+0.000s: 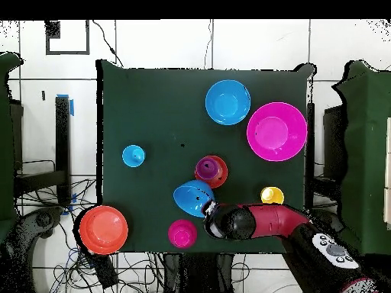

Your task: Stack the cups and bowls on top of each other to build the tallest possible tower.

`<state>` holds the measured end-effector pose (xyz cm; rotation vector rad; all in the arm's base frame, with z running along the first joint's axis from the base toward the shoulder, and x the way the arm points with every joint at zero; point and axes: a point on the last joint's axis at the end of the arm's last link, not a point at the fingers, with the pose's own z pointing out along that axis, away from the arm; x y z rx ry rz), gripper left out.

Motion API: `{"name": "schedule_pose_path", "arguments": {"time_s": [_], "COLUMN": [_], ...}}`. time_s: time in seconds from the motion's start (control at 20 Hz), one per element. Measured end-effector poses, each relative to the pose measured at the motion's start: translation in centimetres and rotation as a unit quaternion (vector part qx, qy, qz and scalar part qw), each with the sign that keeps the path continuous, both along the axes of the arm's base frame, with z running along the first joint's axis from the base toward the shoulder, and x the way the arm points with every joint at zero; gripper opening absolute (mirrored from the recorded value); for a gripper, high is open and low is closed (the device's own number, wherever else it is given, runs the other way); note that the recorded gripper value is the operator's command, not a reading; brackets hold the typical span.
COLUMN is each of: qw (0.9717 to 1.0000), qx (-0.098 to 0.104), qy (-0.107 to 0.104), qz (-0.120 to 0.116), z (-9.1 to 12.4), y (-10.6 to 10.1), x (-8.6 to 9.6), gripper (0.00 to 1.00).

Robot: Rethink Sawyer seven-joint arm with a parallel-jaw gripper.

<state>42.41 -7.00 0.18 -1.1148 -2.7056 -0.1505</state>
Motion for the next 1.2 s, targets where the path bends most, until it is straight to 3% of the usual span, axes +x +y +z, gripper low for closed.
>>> {"name": "schedule_pose_path", "arguments": {"time_s": [1.0,1.15,1.2], "qw": [1.0,0.9998,0.999], "qx": [-0.003,0.002,0.012], "qy": [-0.002,-0.01,-0.013], "qz": [-0.002,-0.018,-0.04], "z": [-0.1,1.4,2.8], "y": [-0.3,-0.6,-0.8], "x": [0.2,1.3,2.1], "gripper": [0.0,0.0,0.0]}}
